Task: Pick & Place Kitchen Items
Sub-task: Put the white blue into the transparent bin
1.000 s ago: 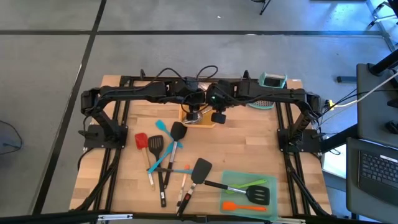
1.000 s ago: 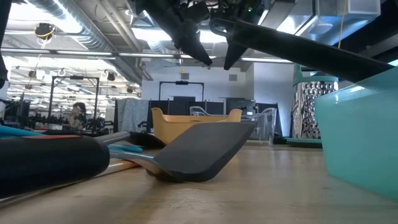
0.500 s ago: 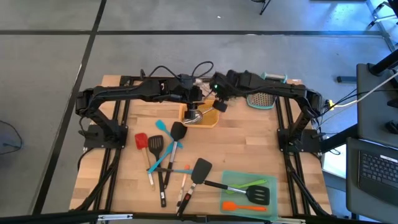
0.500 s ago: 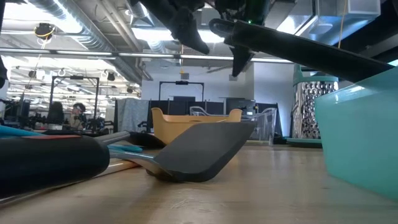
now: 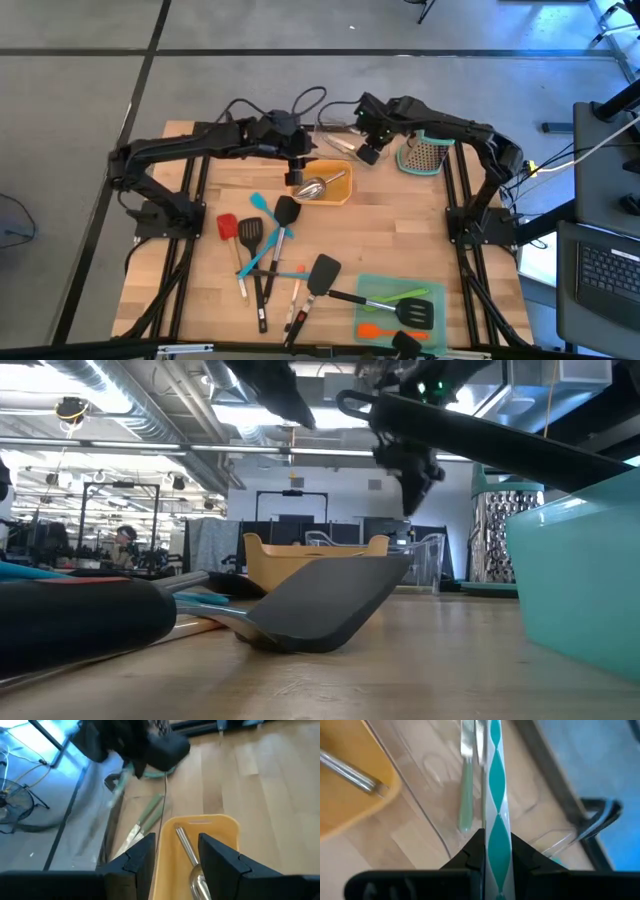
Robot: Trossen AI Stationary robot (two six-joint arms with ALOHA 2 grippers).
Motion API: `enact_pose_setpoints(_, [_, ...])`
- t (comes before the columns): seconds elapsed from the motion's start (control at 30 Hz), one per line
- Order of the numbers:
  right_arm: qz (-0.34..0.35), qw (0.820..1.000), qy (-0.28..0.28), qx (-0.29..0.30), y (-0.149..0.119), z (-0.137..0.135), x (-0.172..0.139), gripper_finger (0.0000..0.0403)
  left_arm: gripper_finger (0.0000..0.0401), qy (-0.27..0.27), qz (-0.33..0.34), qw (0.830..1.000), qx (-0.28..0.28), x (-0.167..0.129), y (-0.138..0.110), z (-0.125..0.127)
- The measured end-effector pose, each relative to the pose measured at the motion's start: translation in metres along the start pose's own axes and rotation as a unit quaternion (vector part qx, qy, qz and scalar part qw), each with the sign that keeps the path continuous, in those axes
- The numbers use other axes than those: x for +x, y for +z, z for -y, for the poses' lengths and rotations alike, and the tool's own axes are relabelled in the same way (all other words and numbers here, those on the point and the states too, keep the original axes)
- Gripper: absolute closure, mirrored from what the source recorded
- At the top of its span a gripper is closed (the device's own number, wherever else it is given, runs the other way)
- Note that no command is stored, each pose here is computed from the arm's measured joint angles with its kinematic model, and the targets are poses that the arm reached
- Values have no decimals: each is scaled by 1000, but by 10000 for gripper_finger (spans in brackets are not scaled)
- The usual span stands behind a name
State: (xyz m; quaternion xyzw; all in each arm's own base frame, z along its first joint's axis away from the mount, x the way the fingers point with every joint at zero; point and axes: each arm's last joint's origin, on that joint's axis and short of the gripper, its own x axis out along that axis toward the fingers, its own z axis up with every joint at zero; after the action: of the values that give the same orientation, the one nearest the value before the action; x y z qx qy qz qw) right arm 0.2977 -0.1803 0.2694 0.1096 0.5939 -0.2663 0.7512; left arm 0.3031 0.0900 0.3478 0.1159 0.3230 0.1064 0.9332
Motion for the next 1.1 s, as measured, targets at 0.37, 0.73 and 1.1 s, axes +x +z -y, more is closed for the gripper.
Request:
enact_pose_setpoints(0.37, [-8,1000,21,3,-21,4,50,361,258,8,49,998,-24,-46,6,-4])
enact_pose_setpoints(0.73, [9,999,46,23,-13,14,68,361,258,-51,99,993,-39,-70,13,8])
enact_pose_setpoints(1.1, [-60,998,17,-20,-15,11,114,361,258,-120,116,986,-12,-76,22,43])
